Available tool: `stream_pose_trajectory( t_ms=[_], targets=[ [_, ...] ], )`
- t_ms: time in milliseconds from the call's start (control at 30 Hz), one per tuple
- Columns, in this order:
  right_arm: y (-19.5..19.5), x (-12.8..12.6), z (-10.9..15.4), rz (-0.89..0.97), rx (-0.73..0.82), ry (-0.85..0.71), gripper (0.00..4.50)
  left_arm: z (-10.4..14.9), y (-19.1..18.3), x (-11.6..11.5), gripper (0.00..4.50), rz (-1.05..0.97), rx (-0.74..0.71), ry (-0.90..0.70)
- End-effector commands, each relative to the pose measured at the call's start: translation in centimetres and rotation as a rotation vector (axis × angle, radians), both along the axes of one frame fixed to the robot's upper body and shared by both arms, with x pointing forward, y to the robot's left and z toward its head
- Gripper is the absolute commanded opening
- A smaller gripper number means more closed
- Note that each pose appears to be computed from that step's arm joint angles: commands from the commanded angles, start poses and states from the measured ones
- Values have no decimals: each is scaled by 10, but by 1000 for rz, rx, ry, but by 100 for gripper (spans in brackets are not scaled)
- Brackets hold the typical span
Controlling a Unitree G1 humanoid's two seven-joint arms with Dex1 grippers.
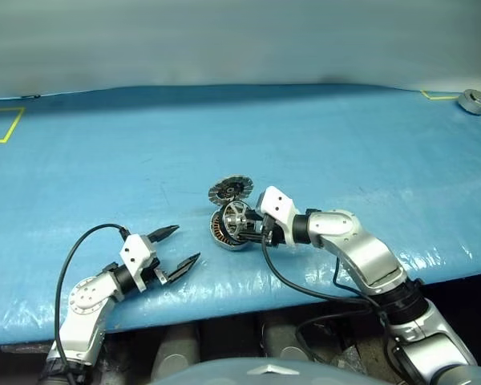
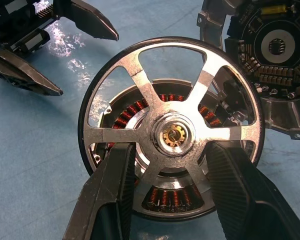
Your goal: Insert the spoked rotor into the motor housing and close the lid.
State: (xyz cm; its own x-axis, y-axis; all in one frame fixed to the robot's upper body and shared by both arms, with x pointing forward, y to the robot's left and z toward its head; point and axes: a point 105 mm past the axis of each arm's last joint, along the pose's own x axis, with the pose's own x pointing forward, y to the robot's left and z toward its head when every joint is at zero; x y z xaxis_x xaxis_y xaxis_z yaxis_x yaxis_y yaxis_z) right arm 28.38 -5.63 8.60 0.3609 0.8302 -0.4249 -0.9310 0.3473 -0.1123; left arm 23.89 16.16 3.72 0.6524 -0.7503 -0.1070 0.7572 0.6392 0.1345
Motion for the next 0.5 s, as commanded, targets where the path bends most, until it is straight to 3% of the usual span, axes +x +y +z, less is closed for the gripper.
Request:
stream_pose_trajectory(
  t_ms=[33, 500],
  targets=[
    [2, 2, 9, 25, 2, -41, 180, 15, -1, 3, 450, -17, -5, -57],
    [-2, 5, 6, 40, -37, -50, 180, 16, -2, 6, 450, -39, -1, -61]
  ],
)
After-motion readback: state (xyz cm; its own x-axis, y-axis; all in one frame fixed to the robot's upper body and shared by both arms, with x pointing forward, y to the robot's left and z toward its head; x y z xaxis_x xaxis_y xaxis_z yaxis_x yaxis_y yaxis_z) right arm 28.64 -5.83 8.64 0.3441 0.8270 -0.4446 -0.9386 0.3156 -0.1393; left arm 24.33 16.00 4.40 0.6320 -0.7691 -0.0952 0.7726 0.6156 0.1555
